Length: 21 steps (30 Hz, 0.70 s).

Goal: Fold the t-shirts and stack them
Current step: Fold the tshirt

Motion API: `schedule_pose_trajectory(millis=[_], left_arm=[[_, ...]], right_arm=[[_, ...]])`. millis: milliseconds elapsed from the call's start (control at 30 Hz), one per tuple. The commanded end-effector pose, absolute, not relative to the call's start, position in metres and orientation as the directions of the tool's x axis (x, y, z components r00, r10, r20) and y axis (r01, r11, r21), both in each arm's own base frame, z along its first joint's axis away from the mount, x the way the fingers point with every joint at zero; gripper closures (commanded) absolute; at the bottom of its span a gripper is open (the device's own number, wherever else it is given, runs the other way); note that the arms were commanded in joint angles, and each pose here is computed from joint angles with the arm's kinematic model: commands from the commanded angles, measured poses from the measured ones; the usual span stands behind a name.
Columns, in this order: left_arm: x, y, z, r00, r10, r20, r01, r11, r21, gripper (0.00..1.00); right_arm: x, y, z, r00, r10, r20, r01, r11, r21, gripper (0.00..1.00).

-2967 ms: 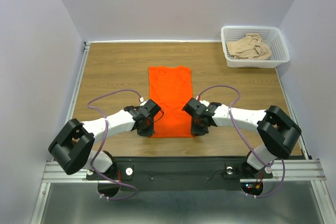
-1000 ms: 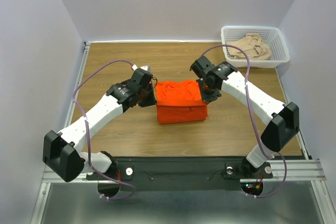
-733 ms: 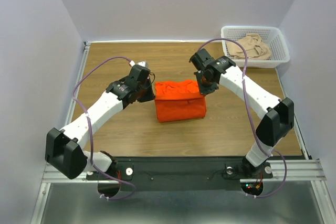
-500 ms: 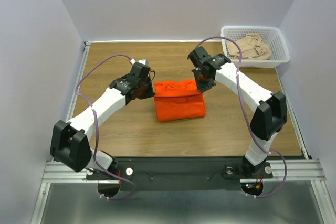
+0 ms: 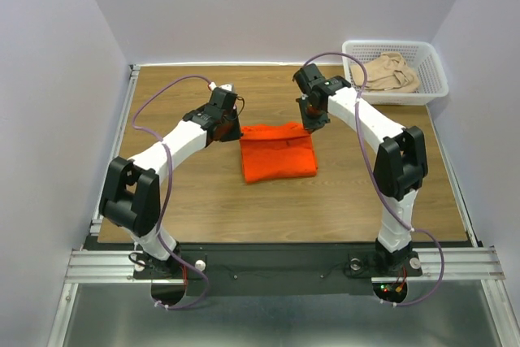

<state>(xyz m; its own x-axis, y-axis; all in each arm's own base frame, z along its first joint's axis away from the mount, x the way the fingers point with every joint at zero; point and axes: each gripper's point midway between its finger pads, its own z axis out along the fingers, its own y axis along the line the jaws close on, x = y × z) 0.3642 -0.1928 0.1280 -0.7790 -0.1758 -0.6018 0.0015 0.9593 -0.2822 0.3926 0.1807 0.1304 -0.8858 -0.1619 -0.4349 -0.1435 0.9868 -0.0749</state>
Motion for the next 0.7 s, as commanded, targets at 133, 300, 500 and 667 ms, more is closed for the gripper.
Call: schedule_pose_trajectory(millis=[133,300,500,667], left_arm=[[0.396,-0.180,0.124,-0.747,-0.153,-0.647,-0.017,0.977,-0.212,1.00],[0.402,-0.174,0.106,-0.750,-0.165,-0.641,-0.043,0.979,-0.201,1.00],[0.409,-0.173,0.093,-0.751,-0.156,-0.641,-0.048,0.982,-0.182,0.96],[0.413,-0.169,0.115,-0.706,-0.179,-0.685,-0.062,0.979,-0.192,0.36]], right_arm=[[0.424,0.177,0.112,-0.873,-0.162,-0.460,-0.135,0.987,-0.090,0.99],[0.431,0.179,0.095,-0.878,-0.155,-0.454,-0.126,0.988,-0.092,0.99],[0.436,0.174,0.089,-0.875,-0.122,-0.468,-0.078,0.991,-0.113,0.83],[0.445,0.171,0.117,-0.832,-0.067,-0.551,-0.017,0.995,-0.096,0.59]])
